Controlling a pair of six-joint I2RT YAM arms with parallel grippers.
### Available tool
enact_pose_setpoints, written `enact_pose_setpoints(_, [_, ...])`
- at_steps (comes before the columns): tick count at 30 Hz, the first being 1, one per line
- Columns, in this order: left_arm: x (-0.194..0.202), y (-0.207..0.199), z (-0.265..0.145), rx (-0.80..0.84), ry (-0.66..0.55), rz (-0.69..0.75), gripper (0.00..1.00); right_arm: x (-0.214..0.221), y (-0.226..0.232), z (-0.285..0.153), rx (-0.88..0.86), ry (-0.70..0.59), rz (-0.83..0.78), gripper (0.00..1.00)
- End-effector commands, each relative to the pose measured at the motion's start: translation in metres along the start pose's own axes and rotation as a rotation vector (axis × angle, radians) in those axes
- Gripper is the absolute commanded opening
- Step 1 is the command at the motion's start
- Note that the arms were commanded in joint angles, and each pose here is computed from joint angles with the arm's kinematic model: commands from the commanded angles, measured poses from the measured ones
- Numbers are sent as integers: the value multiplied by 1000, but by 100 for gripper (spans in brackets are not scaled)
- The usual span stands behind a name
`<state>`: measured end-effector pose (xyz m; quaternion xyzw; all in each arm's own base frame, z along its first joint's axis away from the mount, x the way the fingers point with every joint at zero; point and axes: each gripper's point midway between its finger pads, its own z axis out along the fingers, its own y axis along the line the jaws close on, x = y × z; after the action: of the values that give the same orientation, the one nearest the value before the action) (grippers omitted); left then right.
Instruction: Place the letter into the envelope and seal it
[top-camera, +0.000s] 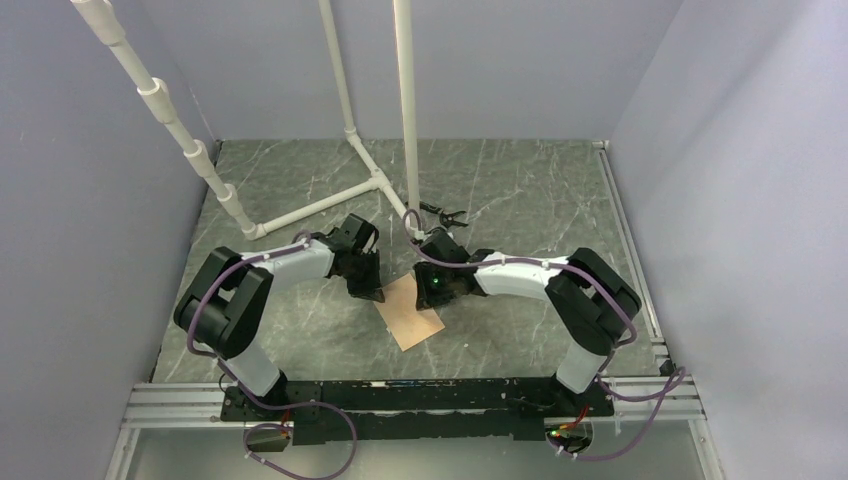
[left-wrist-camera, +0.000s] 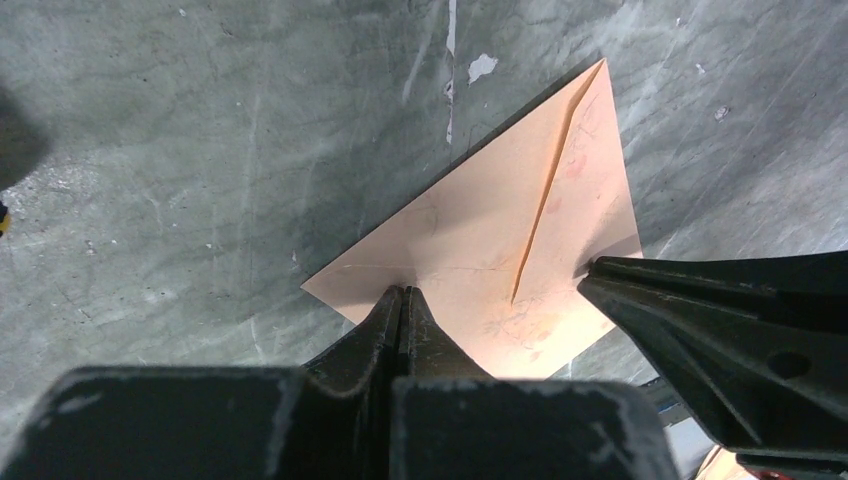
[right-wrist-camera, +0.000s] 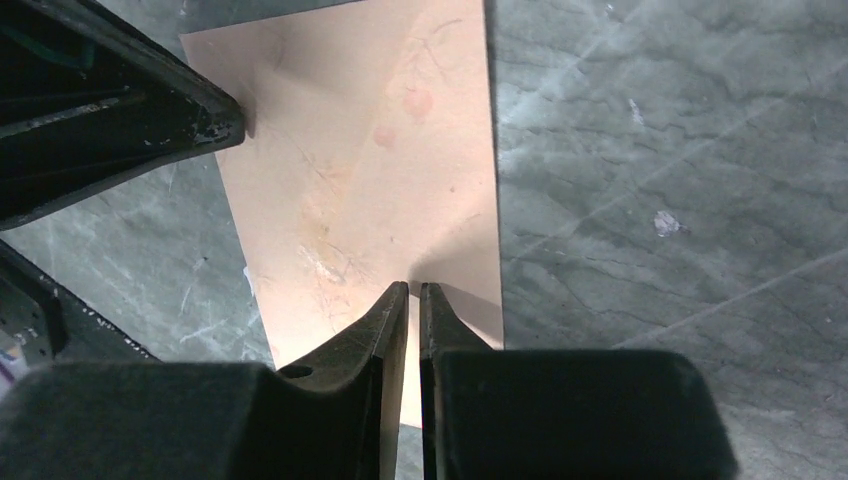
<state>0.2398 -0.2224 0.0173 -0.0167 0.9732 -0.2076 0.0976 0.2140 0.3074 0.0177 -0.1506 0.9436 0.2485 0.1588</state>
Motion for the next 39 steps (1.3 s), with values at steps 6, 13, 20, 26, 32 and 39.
enact_pose_setpoints(6, [14,5,7,0,30,-37,3,-5,-11,13,209,-45,-172,14])
enact_pose_setpoints(13, [16,11,7,-18,29,-34,3,-9,5,21,238,-56,-269,15])
enact_pose_setpoints(20, [17,7,5,5,32,-45,3,2,16,28,205,-36,-338,18])
enact_pose_setpoints(26, [14,4,3,30,30,-61,3,13,17,33,165,-23,-351,23])
enact_pose_setpoints(32, [18,6,4,37,41,-74,2,20,11,40,184,6,-337,27])
enact_pose_setpoints(39, [22,9,5,36,46,-86,2,34,-7,45,297,72,-356,28])
